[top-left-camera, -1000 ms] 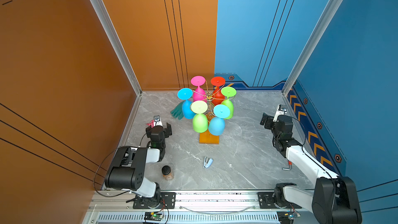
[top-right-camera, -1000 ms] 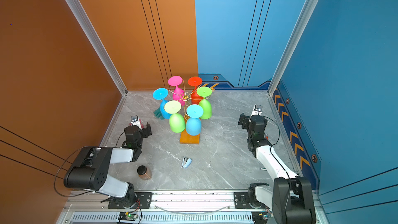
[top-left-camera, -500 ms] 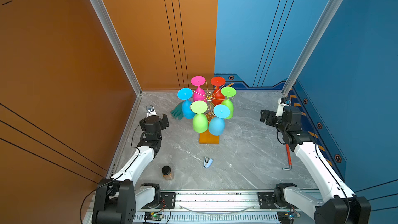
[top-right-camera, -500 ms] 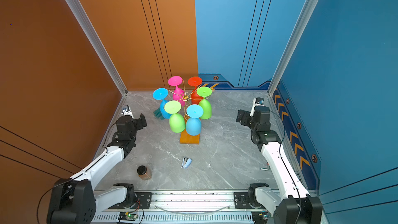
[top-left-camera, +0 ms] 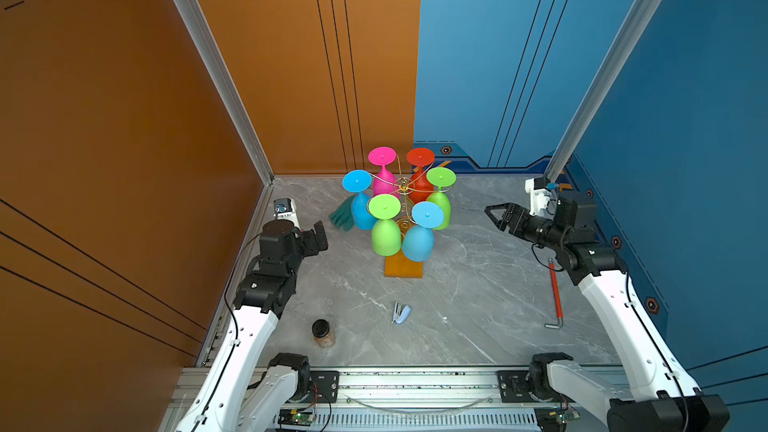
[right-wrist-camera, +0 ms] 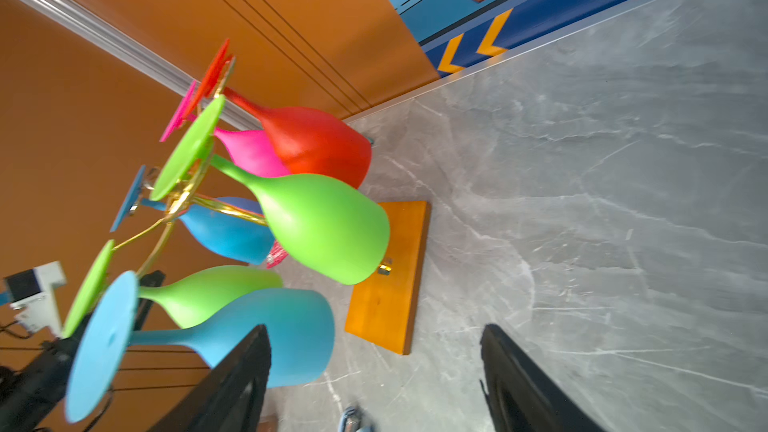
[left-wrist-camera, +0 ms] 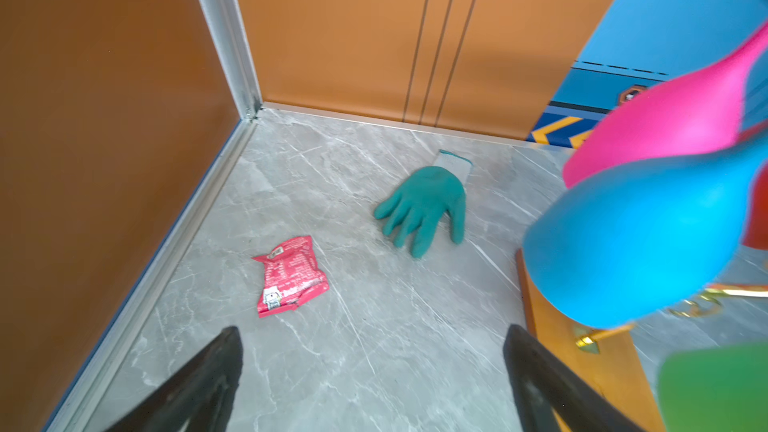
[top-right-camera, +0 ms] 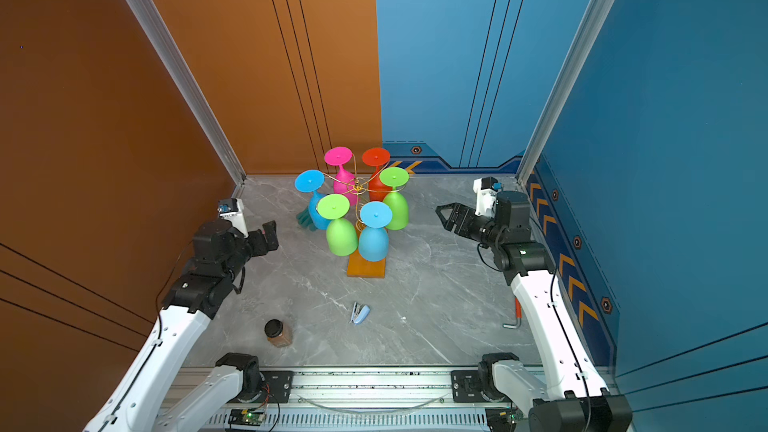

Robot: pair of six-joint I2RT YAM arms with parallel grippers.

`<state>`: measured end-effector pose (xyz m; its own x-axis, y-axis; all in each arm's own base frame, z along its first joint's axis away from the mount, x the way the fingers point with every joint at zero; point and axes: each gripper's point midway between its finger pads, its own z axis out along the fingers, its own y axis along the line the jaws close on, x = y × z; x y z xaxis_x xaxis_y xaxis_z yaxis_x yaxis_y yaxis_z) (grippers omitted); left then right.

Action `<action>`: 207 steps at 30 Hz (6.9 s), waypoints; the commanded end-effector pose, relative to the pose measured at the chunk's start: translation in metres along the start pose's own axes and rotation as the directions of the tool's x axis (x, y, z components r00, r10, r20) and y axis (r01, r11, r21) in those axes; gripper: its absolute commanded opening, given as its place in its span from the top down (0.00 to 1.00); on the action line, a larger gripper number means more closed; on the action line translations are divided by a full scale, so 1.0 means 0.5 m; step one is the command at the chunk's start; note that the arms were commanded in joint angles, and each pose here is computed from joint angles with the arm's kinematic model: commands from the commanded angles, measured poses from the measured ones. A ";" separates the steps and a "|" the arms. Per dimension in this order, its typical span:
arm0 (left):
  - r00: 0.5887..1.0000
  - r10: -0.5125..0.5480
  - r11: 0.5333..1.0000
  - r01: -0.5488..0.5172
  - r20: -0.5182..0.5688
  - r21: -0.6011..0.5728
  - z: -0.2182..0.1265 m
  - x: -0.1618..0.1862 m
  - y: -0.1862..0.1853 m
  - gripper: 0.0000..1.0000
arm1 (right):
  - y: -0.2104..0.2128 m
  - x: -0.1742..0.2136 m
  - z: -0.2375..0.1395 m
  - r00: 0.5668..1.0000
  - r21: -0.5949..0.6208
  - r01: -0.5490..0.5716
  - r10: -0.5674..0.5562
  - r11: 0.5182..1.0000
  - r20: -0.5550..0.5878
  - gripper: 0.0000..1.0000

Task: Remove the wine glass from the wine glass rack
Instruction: 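Raise the right gripper toward the rack while the left gripper moves forward, then close the right gripper on the light-blue glass's foot hanging on the rack, then pull the light-blue glass off the rack while the left gripper approaches it, then grasp the glass foot with the left gripper and open the right gripper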

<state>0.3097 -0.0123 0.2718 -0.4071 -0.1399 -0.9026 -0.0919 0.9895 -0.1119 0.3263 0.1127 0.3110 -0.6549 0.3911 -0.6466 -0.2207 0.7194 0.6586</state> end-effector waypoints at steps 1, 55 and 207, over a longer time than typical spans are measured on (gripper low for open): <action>0.994 0.053 0.986 -0.037 -0.097 0.165 -0.036 0.045 -0.050 0.02 | 0.085 0.009 -0.018 0.996 -0.160 -0.062 0.051 0.985 -0.074 0.23; 0.996 0.075 0.877 -0.090 0.049 0.471 -0.123 0.034 -0.144 0.02 | 0.277 0.092 0.095 0.949 -0.453 -0.243 0.113 0.858 -0.294 1.00; 0.912 0.157 0.215 0.342 -0.378 0.915 -0.363 0.093 -0.559 0.57 | 0.307 0.272 -0.103 0.924 -0.635 0.108 -0.313 0.765 -0.220 1.00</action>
<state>0.1592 -0.2958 0.3342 -0.7319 -0.0094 -0.6814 0.6588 0.2458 -0.7110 0.1655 0.2462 0.3375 -0.7246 0.0081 -0.6891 -0.6708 0.2213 0.7079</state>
